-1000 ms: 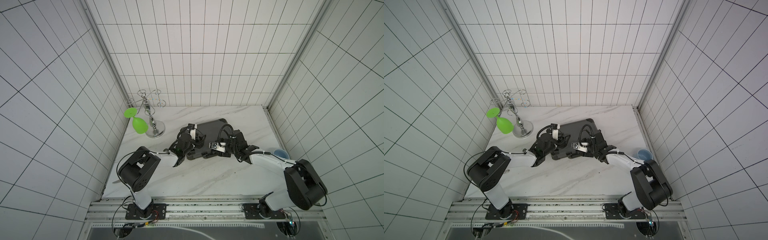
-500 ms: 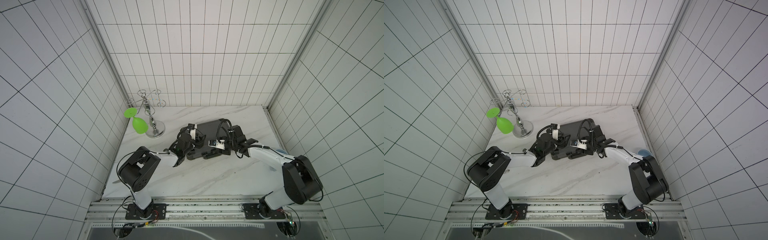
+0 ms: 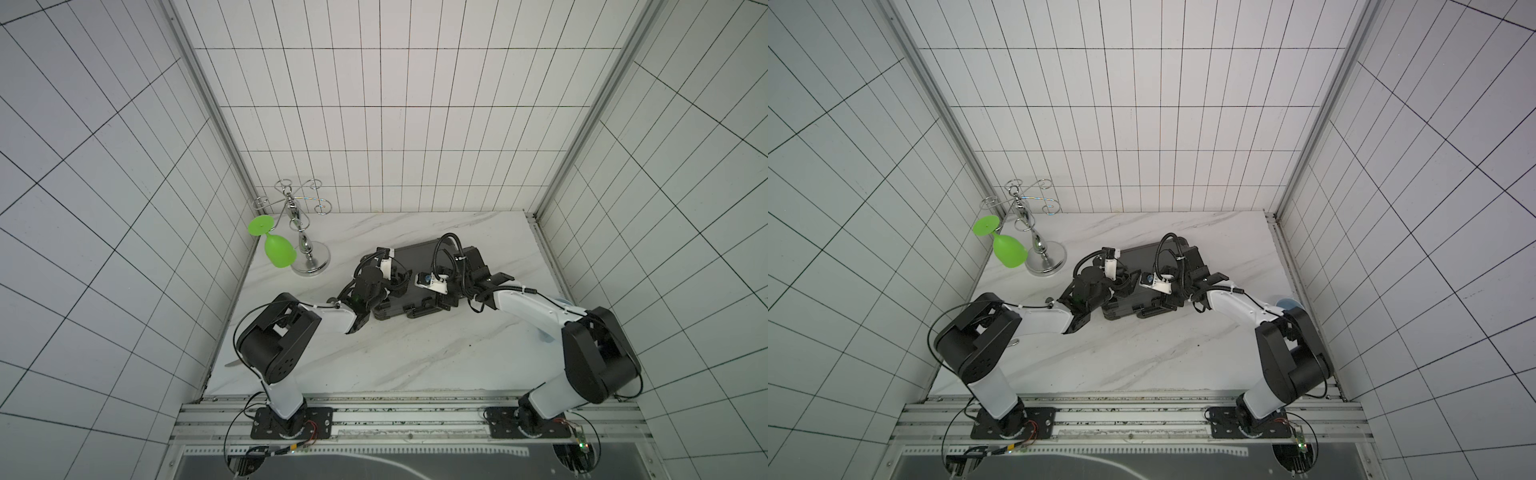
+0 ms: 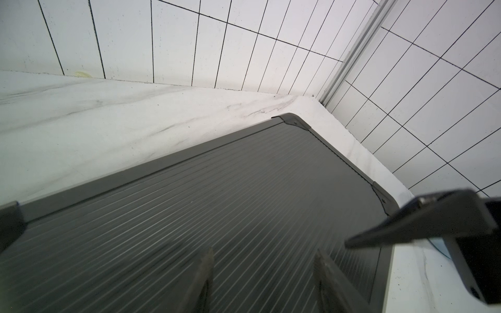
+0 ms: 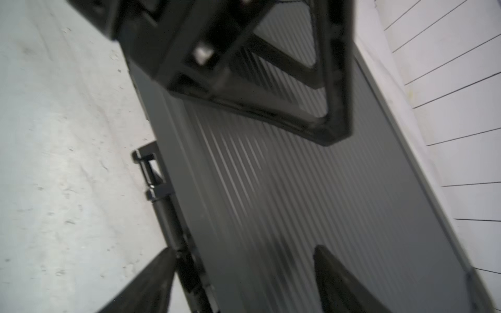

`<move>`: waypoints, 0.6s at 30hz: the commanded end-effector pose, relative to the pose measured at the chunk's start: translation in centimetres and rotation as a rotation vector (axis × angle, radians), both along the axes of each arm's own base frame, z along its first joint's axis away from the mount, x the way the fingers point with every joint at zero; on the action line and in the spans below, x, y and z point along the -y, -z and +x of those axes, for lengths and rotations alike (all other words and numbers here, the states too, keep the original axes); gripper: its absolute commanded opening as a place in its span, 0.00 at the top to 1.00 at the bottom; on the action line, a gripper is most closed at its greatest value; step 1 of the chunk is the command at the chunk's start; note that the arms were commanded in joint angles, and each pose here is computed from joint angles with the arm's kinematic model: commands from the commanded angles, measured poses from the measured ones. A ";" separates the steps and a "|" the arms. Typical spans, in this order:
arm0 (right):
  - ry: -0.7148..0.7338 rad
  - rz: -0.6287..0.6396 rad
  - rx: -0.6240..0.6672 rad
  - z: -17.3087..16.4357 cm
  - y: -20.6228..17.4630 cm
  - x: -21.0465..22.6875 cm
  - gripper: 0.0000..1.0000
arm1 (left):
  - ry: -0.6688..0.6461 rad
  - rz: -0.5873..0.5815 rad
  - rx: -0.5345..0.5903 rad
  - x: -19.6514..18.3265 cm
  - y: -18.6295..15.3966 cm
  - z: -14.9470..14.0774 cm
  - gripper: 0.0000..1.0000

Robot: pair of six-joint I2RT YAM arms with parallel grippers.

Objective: Close the poker set cases
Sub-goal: Fasten the fastener on the poker set case.

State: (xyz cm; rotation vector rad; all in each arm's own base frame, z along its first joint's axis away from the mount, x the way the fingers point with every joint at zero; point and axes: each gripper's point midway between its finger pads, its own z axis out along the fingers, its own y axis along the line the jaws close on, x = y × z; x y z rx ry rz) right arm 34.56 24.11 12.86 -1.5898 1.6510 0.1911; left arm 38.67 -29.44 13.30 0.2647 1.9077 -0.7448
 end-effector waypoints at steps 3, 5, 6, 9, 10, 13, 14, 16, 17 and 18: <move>0.258 0.182 0.253 3.3 -6.8 2.5 0.01 | -0.013 0.166 -0.256 -2.3 8.4 -3.0 0.39; 0.352 0.230 0.294 3.6 -7.8 4.2 0.01 | -0.015 0.172 -0.242 -2.4 7.9 -2.9 0.37; 0.416 0.260 0.321 3.9 -8.4 5.3 0.01 | -0.018 0.172 -0.235 -2.5 7.5 -2.9 0.36; 0.576 0.350 0.373 4.0 -9.6 8.8 0.01 | -0.024 0.185 -0.203 -2.6 6.0 -2.7 0.31; 0.635 0.378 0.386 3.9 -9.8 10.2 0.01 | -0.026 0.193 -0.191 -2.7 5.4 -2.8 0.29; 0.764 0.435 0.386 3.5 -9.2 13.6 0.01 | -0.044 0.216 -0.149 -3.0 3.5 -2.7 0.19; 0.790 0.445 0.380 3.3 -8.8 14.4 0.01 | -0.048 0.222 -0.137 -3.2 2.9 -2.7 0.06; 0.869 0.466 0.365 2.9 -7.8 16.5 0.01 | -0.077 0.236 -0.102 -3.9 1.1 -2.6 0.03; 0.907 0.481 0.353 2.8 -7.4 17.5 0.01 | -0.100 0.246 -0.083 -4.5 0.3 -2.5 0.03; 0.948 0.499 0.339 2.5 -6.7 18.7 0.01 | -0.138 0.256 -0.062 -5.3 -0.8 -2.4 0.02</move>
